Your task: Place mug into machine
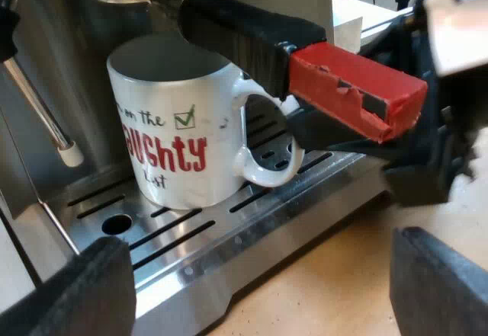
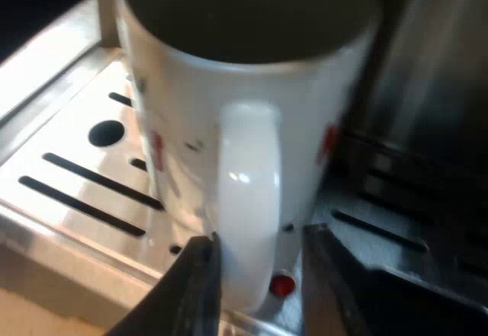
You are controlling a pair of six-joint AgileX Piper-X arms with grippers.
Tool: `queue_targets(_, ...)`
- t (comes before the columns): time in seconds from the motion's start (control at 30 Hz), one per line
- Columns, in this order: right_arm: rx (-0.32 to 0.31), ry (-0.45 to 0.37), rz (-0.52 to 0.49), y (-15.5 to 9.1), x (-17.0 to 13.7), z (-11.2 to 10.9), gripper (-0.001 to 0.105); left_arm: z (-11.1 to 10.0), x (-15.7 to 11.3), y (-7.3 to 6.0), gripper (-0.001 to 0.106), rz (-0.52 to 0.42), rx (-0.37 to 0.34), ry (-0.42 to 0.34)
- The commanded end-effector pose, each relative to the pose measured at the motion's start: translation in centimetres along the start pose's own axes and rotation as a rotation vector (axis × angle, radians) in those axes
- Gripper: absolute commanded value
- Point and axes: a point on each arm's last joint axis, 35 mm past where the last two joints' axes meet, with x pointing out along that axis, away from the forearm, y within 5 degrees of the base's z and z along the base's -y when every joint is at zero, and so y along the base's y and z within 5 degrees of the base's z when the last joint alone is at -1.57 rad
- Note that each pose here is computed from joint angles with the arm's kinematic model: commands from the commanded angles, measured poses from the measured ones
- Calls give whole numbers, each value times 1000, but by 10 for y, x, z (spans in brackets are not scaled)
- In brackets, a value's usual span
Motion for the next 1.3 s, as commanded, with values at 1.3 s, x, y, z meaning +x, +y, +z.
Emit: queue_targets(1.3,34,-340,33,-3,-154,68,0,121,-82,-31,71,-6,9,-91)
